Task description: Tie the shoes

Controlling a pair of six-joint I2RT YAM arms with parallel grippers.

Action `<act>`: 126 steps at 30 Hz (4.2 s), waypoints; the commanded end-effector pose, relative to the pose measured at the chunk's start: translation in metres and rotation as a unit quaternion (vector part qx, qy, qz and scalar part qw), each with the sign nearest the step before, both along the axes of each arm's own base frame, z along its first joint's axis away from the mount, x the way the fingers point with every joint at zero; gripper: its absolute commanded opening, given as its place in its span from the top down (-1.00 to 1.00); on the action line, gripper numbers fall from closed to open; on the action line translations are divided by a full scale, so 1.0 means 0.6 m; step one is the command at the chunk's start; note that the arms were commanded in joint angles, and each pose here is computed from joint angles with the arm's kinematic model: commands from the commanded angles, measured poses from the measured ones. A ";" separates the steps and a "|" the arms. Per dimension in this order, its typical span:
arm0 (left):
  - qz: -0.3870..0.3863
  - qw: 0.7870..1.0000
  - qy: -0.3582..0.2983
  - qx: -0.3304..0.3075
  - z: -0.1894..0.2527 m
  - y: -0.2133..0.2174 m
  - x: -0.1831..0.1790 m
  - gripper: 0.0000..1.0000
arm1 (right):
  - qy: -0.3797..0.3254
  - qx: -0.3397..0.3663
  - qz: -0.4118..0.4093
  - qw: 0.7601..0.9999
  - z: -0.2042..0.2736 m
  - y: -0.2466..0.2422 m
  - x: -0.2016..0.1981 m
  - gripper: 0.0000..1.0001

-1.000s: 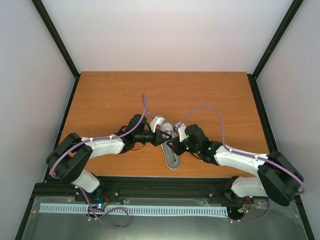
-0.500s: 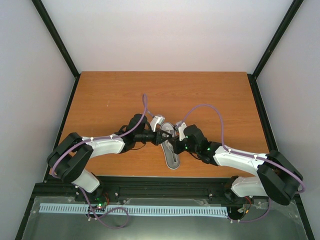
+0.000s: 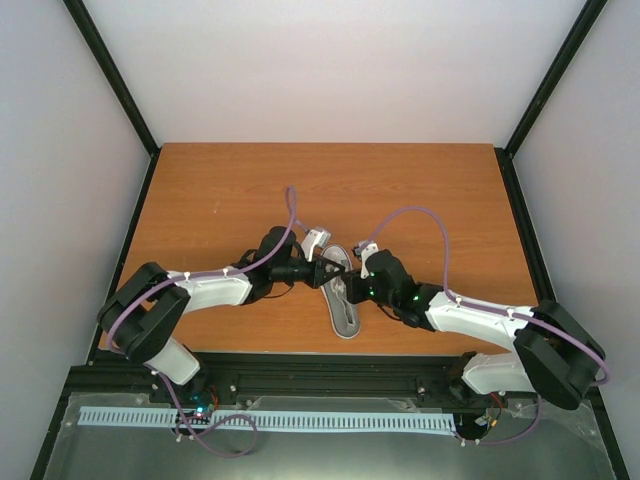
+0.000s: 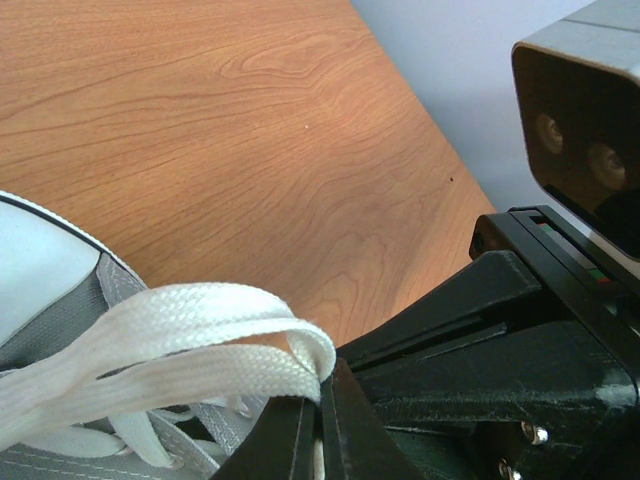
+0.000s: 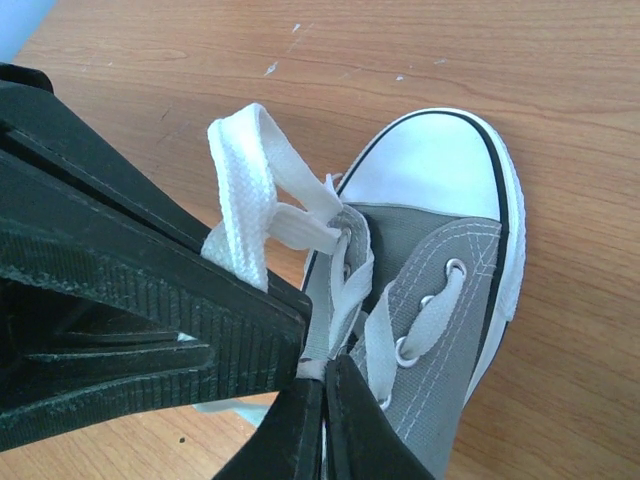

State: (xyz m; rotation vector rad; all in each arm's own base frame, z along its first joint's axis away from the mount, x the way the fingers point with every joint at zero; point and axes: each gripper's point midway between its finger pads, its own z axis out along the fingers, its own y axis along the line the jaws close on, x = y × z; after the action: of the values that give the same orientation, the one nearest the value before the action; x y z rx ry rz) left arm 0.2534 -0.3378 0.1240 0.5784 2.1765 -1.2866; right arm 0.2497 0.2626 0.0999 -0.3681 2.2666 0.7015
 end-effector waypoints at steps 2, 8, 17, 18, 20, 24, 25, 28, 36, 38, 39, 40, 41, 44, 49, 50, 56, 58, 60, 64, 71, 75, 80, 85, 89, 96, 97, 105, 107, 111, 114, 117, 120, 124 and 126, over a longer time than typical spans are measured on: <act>-0.028 0.999 0.013 -0.013 0.006 -0.013 -0.015 0.97 | 0.006 -0.056 -0.094 0.994 -0.042 -0.068 0.030 0.94; -0.028 0.999 0.019 -0.021 0.002 -0.019 -0.012 0.98 | 0.016 -0.055 -0.088 0.995 -0.056 -0.076 0.016 0.95; -0.039 0.998 0.031 -0.028 -0.007 -0.029 -0.011 0.98 | -0.014 0.005 -0.042 0.999 -0.015 -0.075 -0.014 0.64; -0.041 0.998 0.030 -0.027 -0.006 -0.029 -0.011 0.98 | -0.020 0.017 -0.037 0.999 -0.007 -0.077 -0.016 0.41; -0.047 0.998 0.027 -0.025 -0.003 -0.031 -0.012 0.98 | -0.030 0.043 -0.020 0.998 0.014 -0.077 -0.019 -0.18; -0.058 0.998 0.021 -0.027 0.004 -0.029 -0.018 0.98 | -0.044 0.105 0.033 0.993 0.066 -0.064 -0.017 -0.67; -0.059 0.998 0.020 -0.026 0.004 -0.028 -0.020 0.97 | -0.044 0.117 0.051 0.991 0.077 -0.058 -0.017 -0.73; -0.063 0.998 0.019 -0.024 0.004 -0.024 -0.024 0.97 | -0.046 0.146 0.104 0.983 0.109 -0.034 -0.015 -0.79; -0.064 0.997 0.019 -0.034 0.012 -0.014 -0.034 0.96 | -0.029 0.183 0.210 0.960 0.134 0.022 -0.019 -0.81; -0.064 0.997 0.017 -0.036 0.015 -0.012 -0.034 0.96 | -0.023 0.180 0.218 0.959 0.125 0.026 -0.018 -0.78; -0.065 0.997 0.017 -0.036 0.015 -0.012 -0.036 0.96 | -0.019 0.180 0.224 0.958 0.121 0.029 -0.019 -0.76; -0.066 0.997 0.018 -0.036 0.016 -0.012 -0.036 0.96 | -0.018 0.181 0.231 0.956 0.119 0.031 -0.022 -0.75; -0.068 0.997 0.019 -0.036 0.015 -0.012 -0.036 0.96 | -0.018 0.181 0.238 0.954 0.119 0.032 -0.024 -0.72; -0.075 0.996 0.023 -0.037 0.014 -0.015 -0.039 0.96 | -0.022 0.176 0.246 0.953 0.118 0.033 -0.026 -0.69; -0.078 0.996 0.027 -0.035 0.013 -0.015 -0.039 0.96 | -0.043 0.168 0.245 0.954 0.124 0.031 -0.021 -0.68; -0.078 0.996 0.027 -0.036 0.014 -0.016 -0.039 0.96 | -0.046 0.165 0.241 0.955 0.124 0.030 -0.018 -0.68; -0.078 0.996 0.027 -0.035 0.013 -0.017 -0.038 0.96 | -0.058 0.167 0.244 0.954 0.134 0.034 -0.011 -0.69; -0.079 0.996 0.028 -0.036 0.014 -0.017 -0.038 0.96 | -0.059 0.169 0.246 0.952 0.136 0.036 -0.011 -0.69; -0.078 0.996 0.027 -0.036 0.015 -0.017 -0.037 0.96 | -0.059 0.171 0.251 0.951 0.138 0.038 -0.012 -0.70; -0.077 0.996 0.026 -0.038 0.017 -0.017 -0.036 0.96 | -0.046 0.174 0.265 0.947 0.131 0.041 -0.019 -0.69; -0.078 0.996 0.025 -0.040 0.019 -0.017 -0.036 0.96 | -0.004 0.170 0.279 0.945 0.091 0.039 -0.039 -0.56; -0.079 0.996 0.026 -0.041 0.020 -0.018 -0.037 0.96 | 0.011 0.169 0.282 0.944 0.075 0.037 -0.048 -0.46; -0.080 0.996 0.025 -0.043 0.023 -0.018 -0.036 0.96 | 0.021 0.168 0.293 0.941 0.066 0.037 -0.055 -0.36; -0.079 0.996 0.027 -0.044 0.024 -0.018 -0.035 0.96 | 0.036 0.175 0.312 0.933 0.059 0.041 -0.066 -0.27; -0.075 0.996 0.028 -0.044 0.025 -0.015 -0.032 0.96 | 0.047 0.174 0.316 0.931 0.049 0.041 -0.070 -0.18; -0.073 0.996 0.029 -0.048 0.029 -0.012 -0.030 0.96 | 0.052 0.174 0.318 0.931 0.044 0.038 -0.076 -0.02; -0.072 0.996 0.031 -0.047 0.028 -0.011 -0.030 0.96 | 0.053 0.173 0.317 0.931 0.042 0.038 -0.076 -0.01; -0.048 0.997 0.032 -0.042 0.022 0.002 -0.024 0.44 | 0.032 0.150 0.266 0.952 0.047 0.020 -0.063 -0.39; -0.042 0.998 0.031 -0.041 0.021 0.008 -0.025 0.29 | 0.024 0.142 0.237 0.961 0.055 0.011 -0.052 -0.51; -0.025 0.998 0.032 -0.038 0.016 0.022 -0.028 0.15 | 0.000 0.149 0.190 0.970 0.082 -0.007 -0.042 -0.69; -0.016 0.998 0.034 -0.040 0.016 0.028 -0.028 0.10 | -0.008 0.150 0.162 0.975 0.092 -0.020 -0.040 -0.70; -0.017 0.998 0.040 -0.040 0.015 0.027 -0.029 0.08 | -0.011 0.150 0.148 0.977 0.091 -0.028 -0.043 -0.72; -0.018 0.998 0.039 -0.036 0.011 0.027 -0.029 0.08 | -0.004 0.141 0.134 0.981 0.080 -0.035 -0.040 -0.71; 0.001 0.999 0.033 -0.030 0.010 0.039 -0.023 0.19 | 0.014 0.122 0.077 0.989 0.062 -0.050 -0.016 -0.64; 0.015 0.999 0.028 -0.028 0.011 0.047 -0.018 0.24 | 0.029 0.119 0.047 0.991 0.054 -0.057 -0.005 -0.59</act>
State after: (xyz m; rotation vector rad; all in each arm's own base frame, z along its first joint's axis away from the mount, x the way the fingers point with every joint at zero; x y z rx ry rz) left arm 0.2318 -0.3191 0.1205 0.5405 2.2228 -1.4038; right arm 0.2304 0.2408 0.1443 -0.5083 2.1191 1.1180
